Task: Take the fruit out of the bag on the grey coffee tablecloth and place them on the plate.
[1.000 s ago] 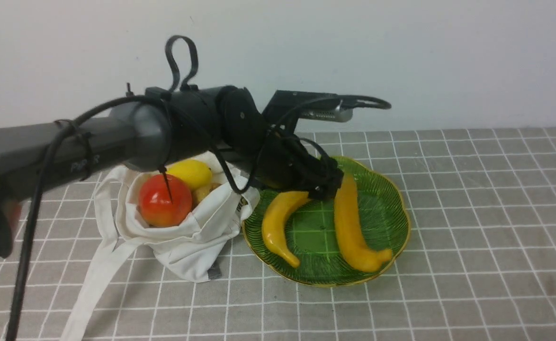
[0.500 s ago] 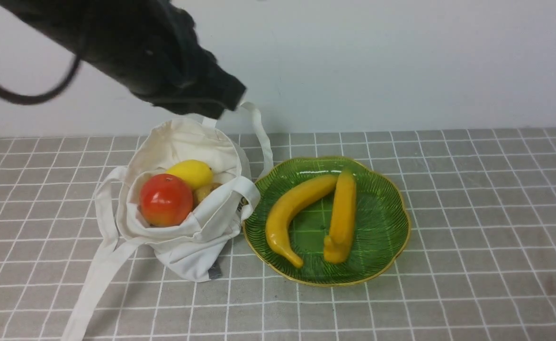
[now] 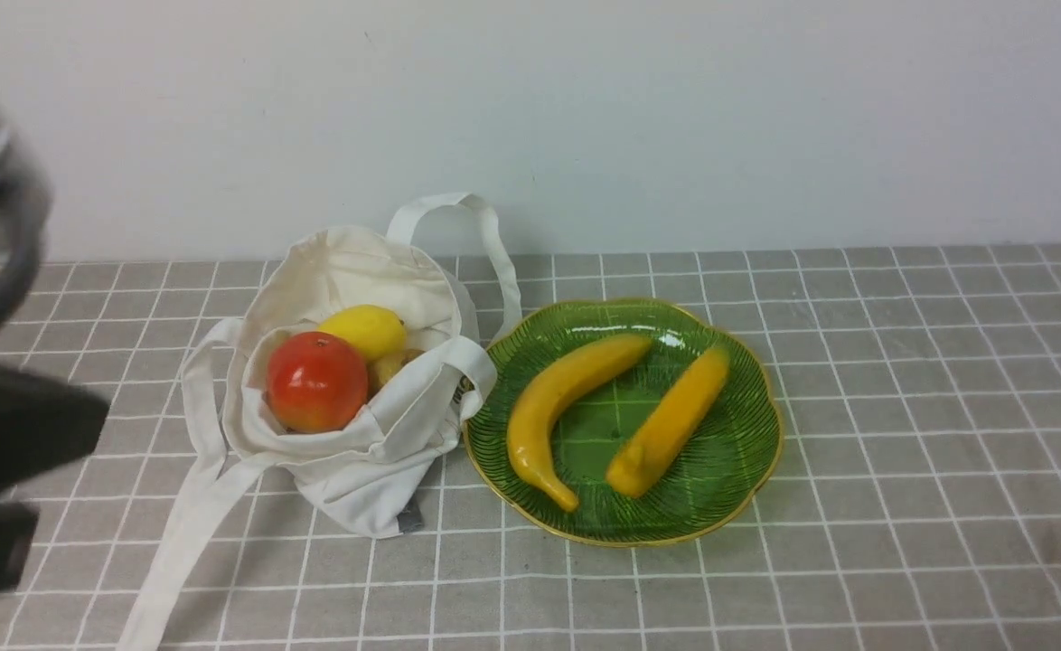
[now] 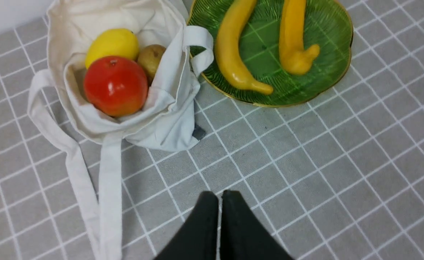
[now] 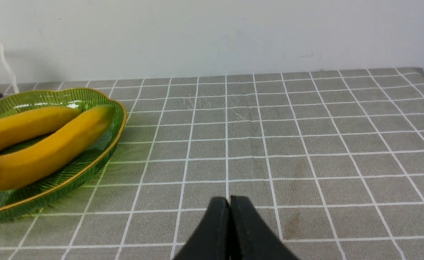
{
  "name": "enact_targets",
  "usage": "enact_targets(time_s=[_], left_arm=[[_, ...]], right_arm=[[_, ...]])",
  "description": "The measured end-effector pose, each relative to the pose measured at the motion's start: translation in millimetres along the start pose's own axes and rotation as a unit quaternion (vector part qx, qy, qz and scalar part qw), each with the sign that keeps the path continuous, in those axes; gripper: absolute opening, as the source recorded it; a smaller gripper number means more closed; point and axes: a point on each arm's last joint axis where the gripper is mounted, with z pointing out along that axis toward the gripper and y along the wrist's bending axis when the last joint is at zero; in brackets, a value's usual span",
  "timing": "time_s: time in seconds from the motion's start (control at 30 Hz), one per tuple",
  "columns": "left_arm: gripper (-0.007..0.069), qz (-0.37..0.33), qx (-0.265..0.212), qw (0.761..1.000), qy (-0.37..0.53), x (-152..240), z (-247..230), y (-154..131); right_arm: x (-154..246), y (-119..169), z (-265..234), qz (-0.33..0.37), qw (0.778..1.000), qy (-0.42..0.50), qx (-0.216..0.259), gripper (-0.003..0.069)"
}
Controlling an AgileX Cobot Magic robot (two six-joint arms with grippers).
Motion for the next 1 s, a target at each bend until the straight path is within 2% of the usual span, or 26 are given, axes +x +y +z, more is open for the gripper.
enact_targets(time_s=[0.13, 0.17, 0.2, 0.43, 0.8, 1.0], left_arm=[[-0.0008, -0.043, 0.009, 0.993, -0.107, 61.4, 1.5, 1.1], [-0.0008, -0.044, 0.008, 0.993, -0.106, 63.3, 4.9, 1.4], [-0.0008, -0.053, 0.009, 0.986, -0.158, 87.9, 10.8, 3.1], [-0.0008, -0.054, 0.009, 0.966, -0.253, 142.1, 41.7, 7.2], [-0.0008, -0.053, 0.001, 0.980, -0.192, 182.4, 81.1, 10.3], [-0.0008, -0.028, -0.016, 0.981, -0.191, 183.7, 82.4, 12.4]], right_arm=[[0.0, 0.0, 0.0, 0.000, 1.000, 0.000, 0.000, -0.0015], [0.0, 0.0, 0.0, 0.000, 1.000, 0.000, 0.000, -0.0015], [0.0, 0.0, 0.0, 0.000, 1.000, 0.000, 0.000, -0.0015], [0.0, 0.0, 0.0, 0.000, 1.000, 0.000, 0.000, -0.0015], [0.0, 0.0, 0.0, 0.000, 1.000, 0.000, 0.000, -0.0015], [0.0, 0.0, 0.0, 0.000, 1.000, 0.000, 0.000, -0.0015]])
